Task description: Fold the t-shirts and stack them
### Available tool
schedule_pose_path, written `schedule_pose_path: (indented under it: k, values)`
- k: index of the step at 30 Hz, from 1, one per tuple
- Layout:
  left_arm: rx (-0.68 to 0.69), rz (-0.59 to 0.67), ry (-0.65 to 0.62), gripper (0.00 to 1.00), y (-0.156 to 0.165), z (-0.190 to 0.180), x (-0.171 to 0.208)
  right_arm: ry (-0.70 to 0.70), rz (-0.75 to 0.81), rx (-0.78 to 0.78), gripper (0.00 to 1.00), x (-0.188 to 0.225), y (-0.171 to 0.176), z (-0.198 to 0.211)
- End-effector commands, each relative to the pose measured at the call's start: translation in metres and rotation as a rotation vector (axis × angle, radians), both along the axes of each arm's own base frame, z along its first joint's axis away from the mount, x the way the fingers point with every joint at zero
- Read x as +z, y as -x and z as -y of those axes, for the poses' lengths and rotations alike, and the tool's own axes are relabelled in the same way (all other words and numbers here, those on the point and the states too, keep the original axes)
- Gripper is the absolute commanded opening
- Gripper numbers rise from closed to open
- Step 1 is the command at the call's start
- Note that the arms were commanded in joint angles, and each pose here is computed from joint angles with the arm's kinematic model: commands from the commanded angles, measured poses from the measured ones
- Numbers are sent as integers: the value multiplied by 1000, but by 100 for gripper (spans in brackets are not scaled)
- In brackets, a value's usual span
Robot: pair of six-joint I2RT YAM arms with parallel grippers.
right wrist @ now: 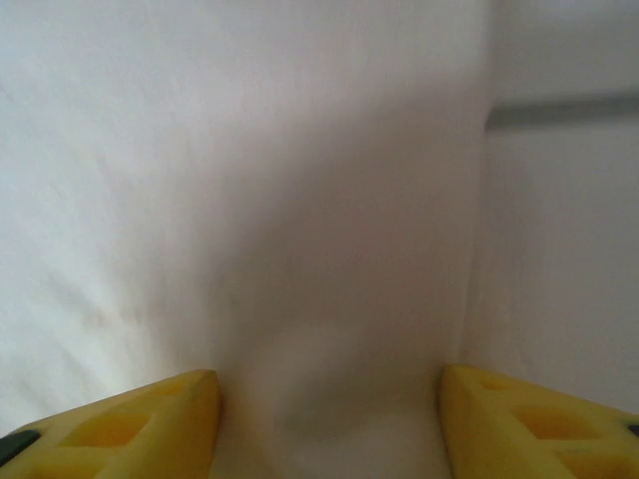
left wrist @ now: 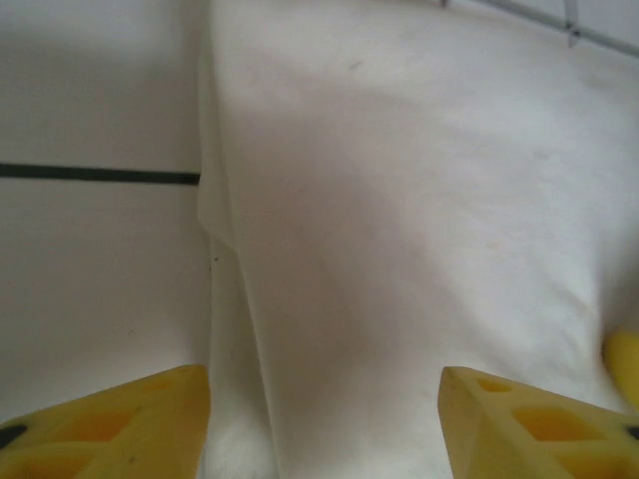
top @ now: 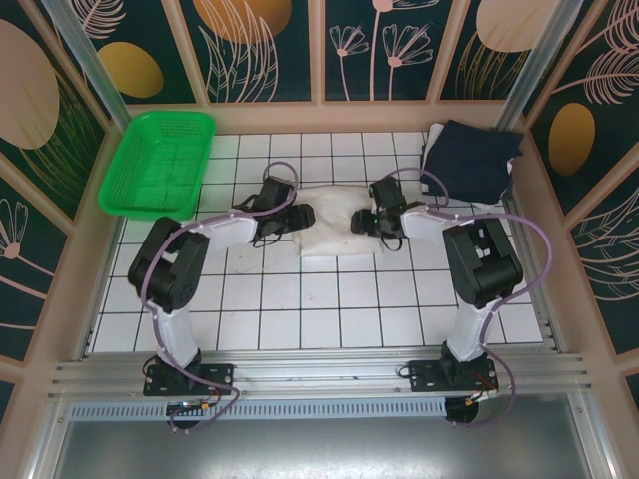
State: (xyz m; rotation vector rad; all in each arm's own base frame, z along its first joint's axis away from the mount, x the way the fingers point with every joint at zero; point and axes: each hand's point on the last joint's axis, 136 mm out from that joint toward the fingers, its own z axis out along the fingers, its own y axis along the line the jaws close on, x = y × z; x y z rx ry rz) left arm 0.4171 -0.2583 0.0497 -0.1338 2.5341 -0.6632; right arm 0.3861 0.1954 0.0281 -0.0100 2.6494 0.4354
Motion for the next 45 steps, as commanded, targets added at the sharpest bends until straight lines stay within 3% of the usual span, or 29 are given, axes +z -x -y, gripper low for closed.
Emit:
schedule_pose_path:
  k: [1, 7, 11, 15, 19, 24, 29, 33, 36, 40, 45]
  values:
    - [1, 28, 10, 58, -28, 13, -1, -13, -46, -2, 54, -6, 35, -4]
    - [-114, 15, 7, 50, -66, 49, -20, -41, -182, 55, 50, -23, 103, -30]
    - [-188, 52, 63, 51, -90, 76, -10, 25, -151, 91, 54, 7, 131, -39]
    - [-253, 103, 116, 53, -108, 97, 21, -16, 13, 18, 62, 66, 110, -17]
    - [-209, 190, 68, 58, -113, 83, 66, -111, 135, -75, 63, 98, 59, 18]
    - [-85, 247, -47, 65, -85, 34, 101, -104, 153, -68, 67, 84, -4, 30]
    - [-8, 212, 4, 63, -13, -5, 91, -126, 55, -26, 64, 39, -37, 18]
    - [-22, 107, 55, 57, 50, -9, 45, -163, -26, -2, 62, 10, -15, 5]
    - [-31, 44, 99, 53, 73, -5, 18, -151, -65, -25, 62, -1, 14, 4]
    - [-39, 16, 88, 51, 66, 2, -4, -108, -106, -84, 62, -6, 58, 5]
    - [-65, 31, -41, 39, 25, 13, -12, -128, -91, -67, 63, 13, 99, -4]
